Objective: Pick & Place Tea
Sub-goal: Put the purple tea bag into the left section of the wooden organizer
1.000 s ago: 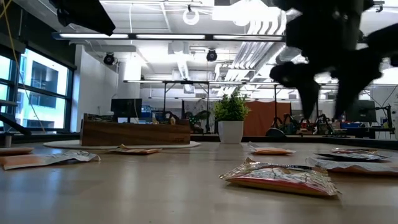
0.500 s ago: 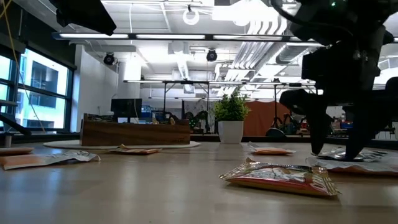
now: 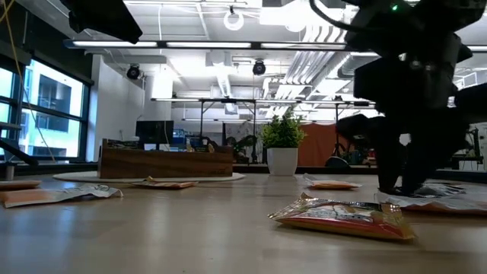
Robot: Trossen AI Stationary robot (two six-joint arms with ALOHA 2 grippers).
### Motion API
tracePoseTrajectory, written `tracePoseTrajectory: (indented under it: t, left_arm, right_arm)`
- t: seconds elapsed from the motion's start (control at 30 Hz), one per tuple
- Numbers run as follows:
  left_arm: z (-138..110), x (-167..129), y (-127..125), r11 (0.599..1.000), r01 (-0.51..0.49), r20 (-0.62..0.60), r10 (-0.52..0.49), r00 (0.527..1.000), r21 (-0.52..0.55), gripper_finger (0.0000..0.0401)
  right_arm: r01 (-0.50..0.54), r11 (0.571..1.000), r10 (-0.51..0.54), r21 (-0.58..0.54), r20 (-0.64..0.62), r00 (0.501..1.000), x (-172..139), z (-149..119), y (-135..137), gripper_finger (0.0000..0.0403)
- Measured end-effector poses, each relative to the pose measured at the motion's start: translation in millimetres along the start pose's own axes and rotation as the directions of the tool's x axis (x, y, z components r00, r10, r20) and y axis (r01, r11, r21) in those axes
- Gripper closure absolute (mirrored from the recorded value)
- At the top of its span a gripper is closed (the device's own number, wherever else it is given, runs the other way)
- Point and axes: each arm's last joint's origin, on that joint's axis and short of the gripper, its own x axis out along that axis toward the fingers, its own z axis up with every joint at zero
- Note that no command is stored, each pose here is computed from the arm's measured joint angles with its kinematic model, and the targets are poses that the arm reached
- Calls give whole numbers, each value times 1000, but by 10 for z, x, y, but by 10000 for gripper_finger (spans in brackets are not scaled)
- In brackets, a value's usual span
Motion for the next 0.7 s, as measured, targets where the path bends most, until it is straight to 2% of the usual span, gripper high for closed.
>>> tracePoseTrajectory:
  t: [0.2, 0.3, 0.43, 0.5, 0.57, 0.7]
  left_arm:
    - [-2, 0, -2, 1000, 6, -7, -6, 1000, 7, 278]
    - [-2, 0, -2, 1000, 6, -7, -6, 1000, 8, 278]
    - [-8, 0, 0, 1000, 11, -17, -11, 1000, 12, 278]
    - [-17, -1, 1, 1000, 21, -36, -20, 999, 18, 278]
    - [-22, -1, -2, 999, 34, -51, -33, 998, 19, 278]
    - [-25, -1, -4, 999, 43, -60, -41, 997, 32, 278]
  right_arm:
    - [-28, 999, 25, 18, 113, 993, -139, 329, -122, 394]
    - [20, 1000, -17, -12, 200, 980, -232, 511, -200, 394]
    - [60, 998, -48, -23, 356, 933, -350, 727, -312, 400]
    - [33, 999, -24, -21, 346, 938, -377, 739, -335, 397]
    - [11, 1000, -4, -25, 285, 958, -373, 702, -320, 385]
    - [-15, 997, 28, -79, 157, 987, -400, 681, -193, 342]
